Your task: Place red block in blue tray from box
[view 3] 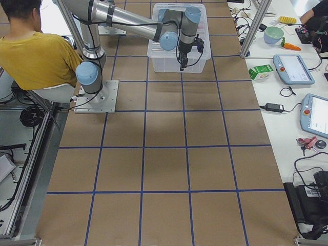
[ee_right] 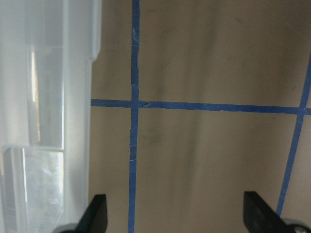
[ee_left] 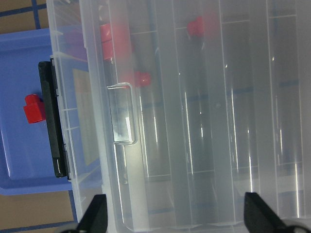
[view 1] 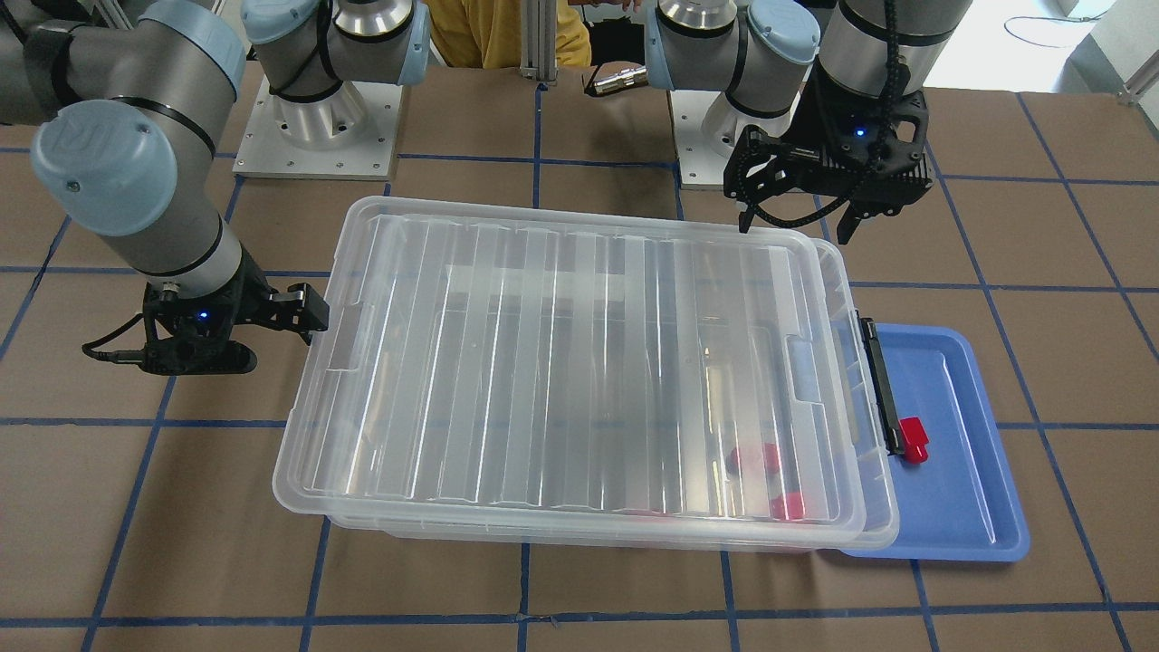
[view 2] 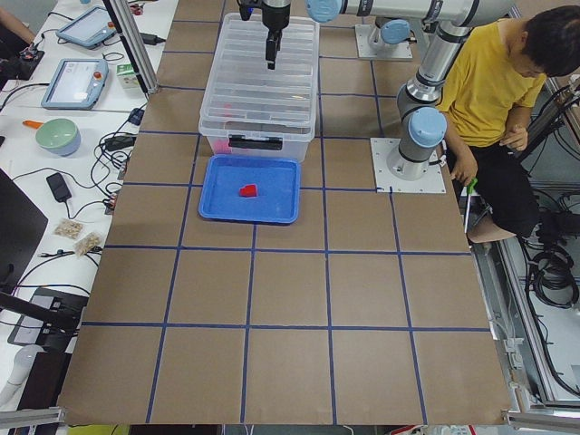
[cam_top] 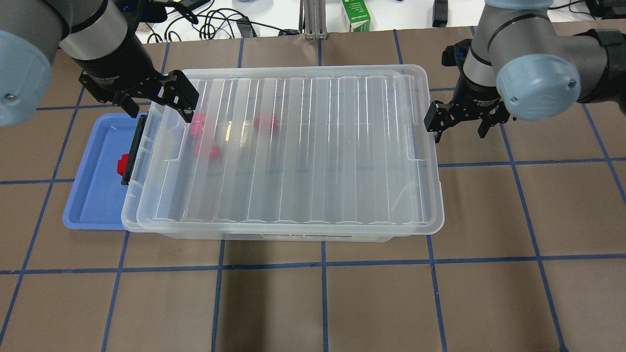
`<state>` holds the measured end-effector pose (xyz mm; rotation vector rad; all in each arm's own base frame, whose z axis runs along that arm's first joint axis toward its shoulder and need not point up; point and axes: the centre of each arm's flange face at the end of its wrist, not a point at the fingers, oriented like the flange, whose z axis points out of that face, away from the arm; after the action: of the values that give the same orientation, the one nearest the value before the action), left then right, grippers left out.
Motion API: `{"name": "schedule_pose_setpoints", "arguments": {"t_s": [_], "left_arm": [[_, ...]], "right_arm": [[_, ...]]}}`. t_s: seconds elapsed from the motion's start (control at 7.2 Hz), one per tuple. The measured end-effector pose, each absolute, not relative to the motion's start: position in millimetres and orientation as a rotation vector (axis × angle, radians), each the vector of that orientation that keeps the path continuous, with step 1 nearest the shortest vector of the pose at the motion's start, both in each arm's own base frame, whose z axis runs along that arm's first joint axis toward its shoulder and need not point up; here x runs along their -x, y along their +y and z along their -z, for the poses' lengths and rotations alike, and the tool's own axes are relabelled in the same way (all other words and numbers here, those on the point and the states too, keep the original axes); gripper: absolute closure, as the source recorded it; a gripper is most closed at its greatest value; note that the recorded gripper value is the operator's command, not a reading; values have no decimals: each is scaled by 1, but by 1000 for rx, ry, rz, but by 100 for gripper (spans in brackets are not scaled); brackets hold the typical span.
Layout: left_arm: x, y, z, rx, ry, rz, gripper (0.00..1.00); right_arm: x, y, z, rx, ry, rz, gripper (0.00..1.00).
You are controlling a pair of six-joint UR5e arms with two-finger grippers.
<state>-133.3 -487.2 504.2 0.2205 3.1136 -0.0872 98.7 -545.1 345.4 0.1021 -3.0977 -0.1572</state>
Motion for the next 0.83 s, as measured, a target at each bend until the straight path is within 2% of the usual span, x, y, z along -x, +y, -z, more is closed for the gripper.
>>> {"name": "schedule_pose_setpoints", "arguments": {"t_s": [0.83], "left_arm": [[133, -487, -505, -218, 3113, 87, 0]], "right_arm": [[-107, -554, -361, -125, -3095, 104, 0]]}}
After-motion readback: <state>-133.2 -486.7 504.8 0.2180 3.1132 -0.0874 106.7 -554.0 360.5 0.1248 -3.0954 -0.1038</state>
